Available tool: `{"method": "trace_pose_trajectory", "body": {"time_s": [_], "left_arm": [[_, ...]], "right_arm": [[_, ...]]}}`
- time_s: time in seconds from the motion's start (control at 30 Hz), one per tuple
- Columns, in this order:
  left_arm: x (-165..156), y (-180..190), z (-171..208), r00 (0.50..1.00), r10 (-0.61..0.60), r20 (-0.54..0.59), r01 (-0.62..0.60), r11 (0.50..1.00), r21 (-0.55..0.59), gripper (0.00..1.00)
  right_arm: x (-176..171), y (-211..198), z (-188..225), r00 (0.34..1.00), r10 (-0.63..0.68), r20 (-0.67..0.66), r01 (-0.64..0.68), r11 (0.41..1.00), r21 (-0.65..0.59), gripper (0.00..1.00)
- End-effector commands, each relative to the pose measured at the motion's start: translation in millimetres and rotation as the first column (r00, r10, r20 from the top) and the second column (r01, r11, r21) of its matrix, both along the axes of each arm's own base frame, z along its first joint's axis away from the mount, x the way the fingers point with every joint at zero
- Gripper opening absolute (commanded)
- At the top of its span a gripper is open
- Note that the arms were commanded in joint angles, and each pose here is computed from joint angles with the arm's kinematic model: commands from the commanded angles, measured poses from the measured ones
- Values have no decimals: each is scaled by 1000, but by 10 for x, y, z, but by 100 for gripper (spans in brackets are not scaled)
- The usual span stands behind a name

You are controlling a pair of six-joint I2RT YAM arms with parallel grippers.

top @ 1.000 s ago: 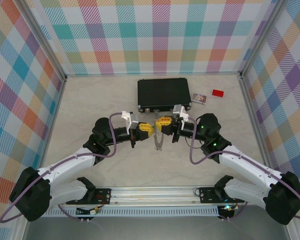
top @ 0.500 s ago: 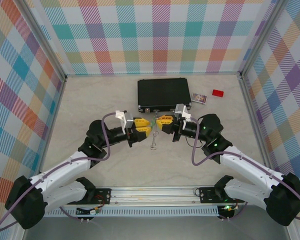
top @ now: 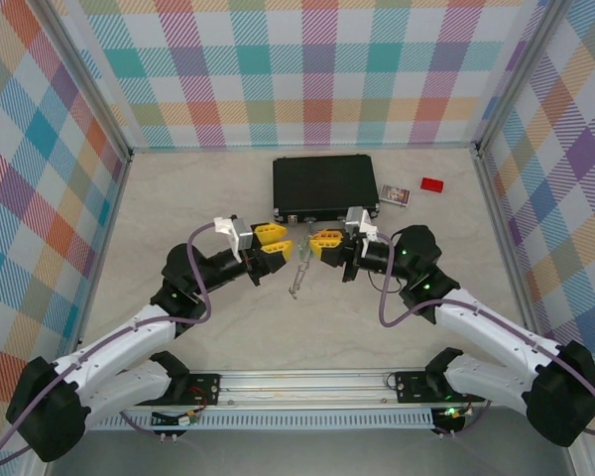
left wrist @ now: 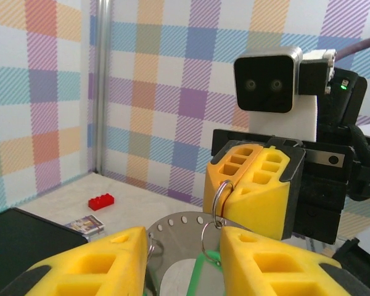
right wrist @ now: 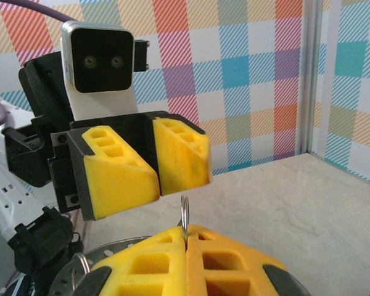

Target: Put the keys on the keyring

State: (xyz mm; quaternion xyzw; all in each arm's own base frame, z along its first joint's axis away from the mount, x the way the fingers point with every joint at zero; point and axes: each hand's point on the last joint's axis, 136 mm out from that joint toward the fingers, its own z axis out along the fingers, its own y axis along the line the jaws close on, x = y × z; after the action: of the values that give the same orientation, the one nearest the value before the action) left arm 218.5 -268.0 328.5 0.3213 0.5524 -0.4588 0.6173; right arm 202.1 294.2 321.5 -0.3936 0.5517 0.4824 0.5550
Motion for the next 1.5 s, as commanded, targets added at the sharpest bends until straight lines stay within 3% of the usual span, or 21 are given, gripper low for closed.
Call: {"method": "trace_pose_trajectory", "body": {"time_s": [0.0,0.37,0.6,0.97,1.07,1.27,1.33,1.47], "left_arm": [[-60,-47,195,997,-62,49,64,997,-40,36],[-87,-185,135,988,-155,30,155,988,-13,33],[-73,-211,50,987,-162,10,162,987,9,20],[-113,-300,1,972,-236,-13,236,971,23,15],[-111,-303,-15,972,-236,-16,237,971,25,0],[-128,-297,7,971,-240,-9,240,970,27,0],[-132,-293,10,971,-238,-8,238,971,32,0],[-122,-291,-10,974,-227,-4,227,972,60,0]], "right_arm": [[-65,40,59,998,62,2,-62,998,10,0],[-95,78,68,995,103,-9,-103,995,7,0],[-92,66,111,996,92,3,-92,996,13,0],[-134,69,152,993,115,5,-115,993,21,0],[-136,61,164,994,111,6,-111,994,22,0],[-121,51,152,995,98,4,-99,995,21,0],[-108,40,131,997,83,1,-83,996,17,14],[-95,-9,39,999,43,-2,-44,998,-43,22]]}}
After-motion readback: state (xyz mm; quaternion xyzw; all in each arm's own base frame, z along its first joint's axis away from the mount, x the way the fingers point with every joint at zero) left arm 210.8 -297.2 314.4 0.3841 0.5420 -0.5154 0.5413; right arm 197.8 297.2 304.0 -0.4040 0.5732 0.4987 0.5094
